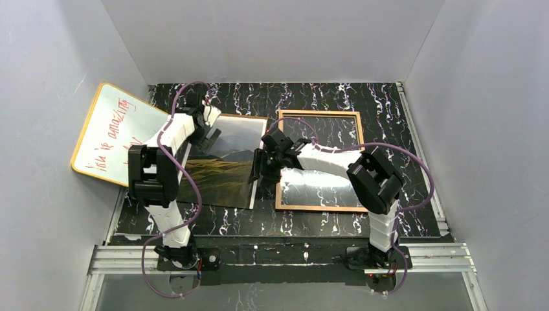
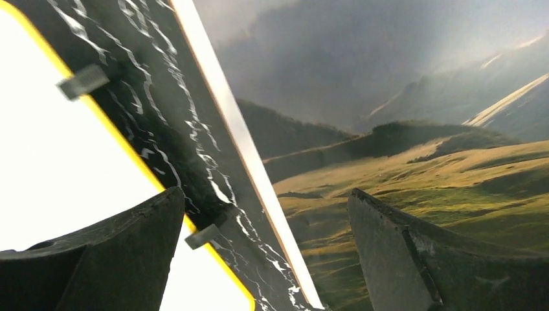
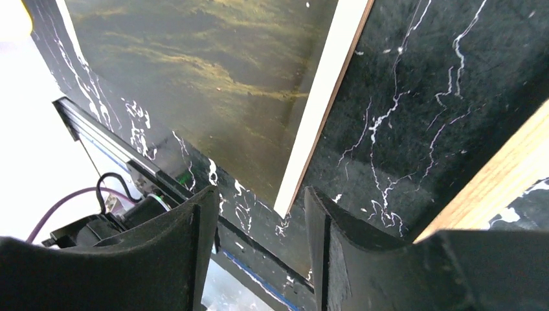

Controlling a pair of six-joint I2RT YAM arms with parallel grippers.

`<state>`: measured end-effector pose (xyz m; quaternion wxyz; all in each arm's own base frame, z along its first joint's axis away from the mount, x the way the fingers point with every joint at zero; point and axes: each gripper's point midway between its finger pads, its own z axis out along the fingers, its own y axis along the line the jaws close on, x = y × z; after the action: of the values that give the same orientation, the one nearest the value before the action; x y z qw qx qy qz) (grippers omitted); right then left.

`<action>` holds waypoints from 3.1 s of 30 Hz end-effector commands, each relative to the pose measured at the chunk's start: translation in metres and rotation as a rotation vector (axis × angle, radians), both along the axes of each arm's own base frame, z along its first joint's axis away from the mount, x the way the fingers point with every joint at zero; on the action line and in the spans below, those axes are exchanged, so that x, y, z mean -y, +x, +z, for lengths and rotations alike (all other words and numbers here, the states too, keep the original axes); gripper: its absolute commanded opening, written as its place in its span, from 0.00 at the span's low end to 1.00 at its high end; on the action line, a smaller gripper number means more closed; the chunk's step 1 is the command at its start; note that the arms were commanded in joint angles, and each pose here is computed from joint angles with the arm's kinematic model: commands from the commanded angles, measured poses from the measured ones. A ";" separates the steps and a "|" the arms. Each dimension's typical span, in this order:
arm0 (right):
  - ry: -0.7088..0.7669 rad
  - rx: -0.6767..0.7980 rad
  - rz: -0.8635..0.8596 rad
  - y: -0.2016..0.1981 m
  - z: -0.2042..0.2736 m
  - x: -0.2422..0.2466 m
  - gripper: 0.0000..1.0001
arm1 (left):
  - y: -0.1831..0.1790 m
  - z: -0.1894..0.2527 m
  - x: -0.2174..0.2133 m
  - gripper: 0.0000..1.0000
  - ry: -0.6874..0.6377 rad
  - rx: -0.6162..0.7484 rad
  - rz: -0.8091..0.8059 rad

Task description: Put the photo into the frame

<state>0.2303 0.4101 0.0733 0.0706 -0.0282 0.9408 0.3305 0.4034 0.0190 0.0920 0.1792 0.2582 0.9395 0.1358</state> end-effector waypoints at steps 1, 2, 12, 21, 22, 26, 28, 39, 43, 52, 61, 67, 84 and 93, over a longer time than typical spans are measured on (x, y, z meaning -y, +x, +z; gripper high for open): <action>0.007 -0.043 0.016 -0.011 -0.001 -0.001 0.59 | -0.018 -0.021 -0.016 0.94 0.108 -0.038 -0.005; 0.001 -0.051 0.019 -0.012 -0.004 -0.001 0.58 | -0.020 -0.026 -0.016 0.94 0.107 -0.045 -0.002; -0.021 -0.109 0.042 -0.019 -0.035 -0.006 0.52 | -0.035 -0.061 -0.008 0.93 0.052 -0.121 0.007; 0.054 -0.102 0.041 -0.014 -0.019 -0.025 0.40 | -0.046 -0.077 -0.001 0.93 0.020 -0.167 0.008; 0.068 -0.098 0.040 -0.013 -0.014 -0.029 0.39 | -0.047 -0.078 -0.001 0.93 0.019 -0.171 0.007; 0.109 -0.077 0.042 -0.010 0.007 -0.040 0.36 | -0.052 -0.083 0.002 0.93 0.017 -0.183 -0.001; 0.123 -0.070 0.038 -0.008 0.014 -0.043 0.35 | -0.054 -0.084 0.003 0.92 0.018 -0.187 -0.003; 0.124 -0.100 0.031 -0.013 0.013 -0.042 0.35 | -0.051 -0.083 0.006 0.92 0.009 -0.179 -0.007; 0.115 -0.127 0.013 -0.019 0.009 -0.034 0.36 | -0.049 -0.080 0.006 0.92 0.009 -0.170 -0.009; 0.076 -0.177 0.001 -0.030 -0.006 -0.023 0.36 | -0.044 -0.073 0.009 0.92 -0.006 -0.155 -0.008; 0.079 -0.185 -0.067 -0.030 -0.013 -0.015 0.30 | -0.044 -0.072 0.012 0.91 -0.017 -0.153 -0.008; 0.109 -0.184 -0.104 -0.028 -0.013 -0.017 0.26 | -0.046 -0.070 0.013 0.91 -0.022 -0.153 -0.013; 0.159 -0.222 -0.102 -0.034 -0.003 -0.021 0.31 | -0.048 -0.072 0.016 0.91 -0.036 -0.162 -0.017; 0.132 -0.287 -0.077 -0.051 0.000 -0.010 0.42 | -0.045 -0.069 0.016 0.90 -0.037 -0.154 -0.019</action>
<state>0.1894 0.4215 0.0527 -0.0365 0.0687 0.9241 0.3741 0.3743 0.0183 0.0358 0.1347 0.2709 0.9430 0.1387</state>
